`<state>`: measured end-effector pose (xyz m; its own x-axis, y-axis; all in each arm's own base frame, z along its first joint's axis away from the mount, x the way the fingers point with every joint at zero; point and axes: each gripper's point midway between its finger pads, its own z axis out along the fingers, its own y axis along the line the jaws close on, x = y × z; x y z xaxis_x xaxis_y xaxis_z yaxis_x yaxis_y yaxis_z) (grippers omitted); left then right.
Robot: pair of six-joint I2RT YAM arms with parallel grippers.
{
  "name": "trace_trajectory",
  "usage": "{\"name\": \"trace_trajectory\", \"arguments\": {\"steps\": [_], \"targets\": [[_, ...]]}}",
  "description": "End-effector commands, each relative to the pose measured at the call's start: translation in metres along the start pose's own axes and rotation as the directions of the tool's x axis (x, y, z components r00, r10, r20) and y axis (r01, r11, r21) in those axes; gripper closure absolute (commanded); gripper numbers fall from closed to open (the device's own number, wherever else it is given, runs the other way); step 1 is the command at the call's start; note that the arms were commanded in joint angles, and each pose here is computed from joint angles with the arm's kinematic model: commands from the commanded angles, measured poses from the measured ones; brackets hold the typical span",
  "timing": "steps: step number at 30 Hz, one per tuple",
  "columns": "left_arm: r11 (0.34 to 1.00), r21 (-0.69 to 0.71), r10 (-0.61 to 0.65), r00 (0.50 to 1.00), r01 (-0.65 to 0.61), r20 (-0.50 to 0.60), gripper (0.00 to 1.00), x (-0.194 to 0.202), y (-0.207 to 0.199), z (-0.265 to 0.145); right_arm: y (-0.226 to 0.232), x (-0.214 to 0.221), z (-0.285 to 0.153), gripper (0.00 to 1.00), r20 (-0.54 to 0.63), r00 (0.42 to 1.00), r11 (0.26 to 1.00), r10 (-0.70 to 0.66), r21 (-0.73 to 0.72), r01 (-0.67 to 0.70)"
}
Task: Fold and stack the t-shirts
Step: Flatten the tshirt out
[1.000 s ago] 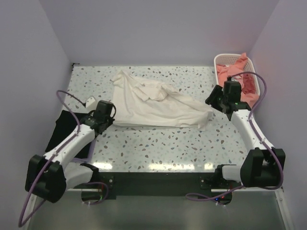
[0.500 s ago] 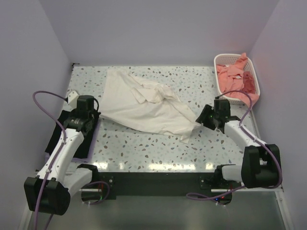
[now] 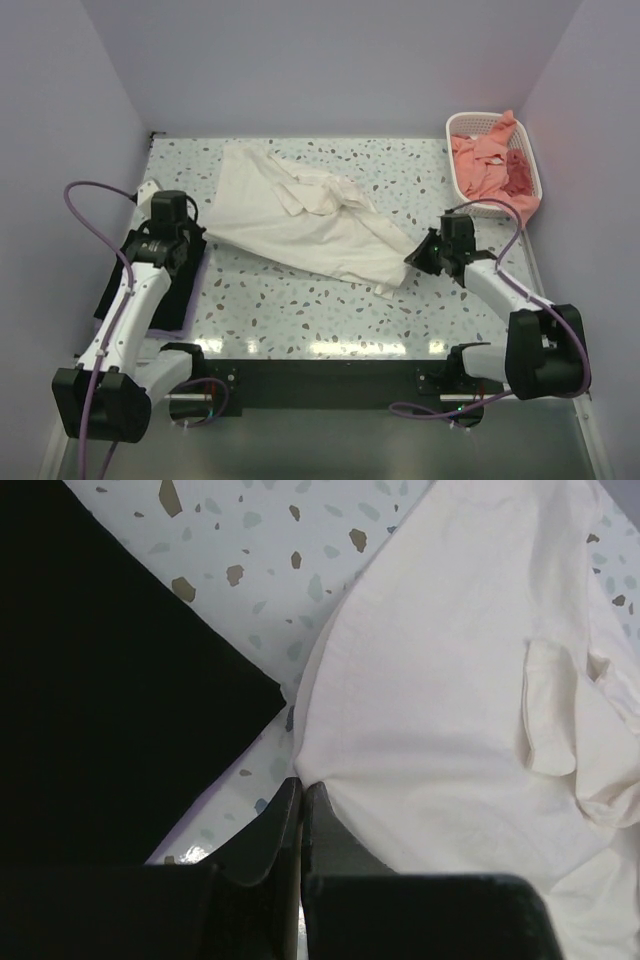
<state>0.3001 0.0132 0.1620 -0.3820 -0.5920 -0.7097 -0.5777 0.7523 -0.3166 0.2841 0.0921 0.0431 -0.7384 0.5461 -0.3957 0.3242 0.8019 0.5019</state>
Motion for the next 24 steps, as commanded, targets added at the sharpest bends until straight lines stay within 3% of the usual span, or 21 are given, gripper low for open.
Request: {"name": "trace_trajectory", "arguments": {"steps": [1, 7, 12, 18, 24], "targets": [[0.996, 0.09, -0.013, 0.993, 0.002, 0.115, 1.0, -0.05, -0.028, -0.015, 0.05, -0.071, -0.035, 1.0, 0.212, 0.977, 0.996, -0.022, -0.075, 0.039], [0.988, 0.157, -0.036, 0.975, 0.002, 0.218, 1.0, -0.102, -0.051, -0.05, 0.091, -0.128, -0.111, 1.0, 0.374, 0.928, 0.99, -0.007, -0.131, 0.06], [0.967, 0.256, -0.097, 0.938, 0.008, 0.333, 1.0, -0.16, -0.073, -0.11, 0.13, -0.167, -0.199, 1.0, 0.524, 0.851, 0.973, 0.014, -0.204, 0.109], [0.901, 0.434, -0.195, 0.886, -0.007, 0.42, 1.0, -0.212, -0.098, -0.195, 0.154, -0.184, -0.279, 1.0, 0.621, 0.783, 0.96, 0.035, -0.238, 0.145], [0.852, 0.523, -0.272, 0.832, -0.026, 0.484, 1.0, -0.246, -0.1, -0.265, 0.175, -0.192, -0.394, 1.0, 0.76, 0.645, 0.939, 0.074, -0.272, 0.212]]}}
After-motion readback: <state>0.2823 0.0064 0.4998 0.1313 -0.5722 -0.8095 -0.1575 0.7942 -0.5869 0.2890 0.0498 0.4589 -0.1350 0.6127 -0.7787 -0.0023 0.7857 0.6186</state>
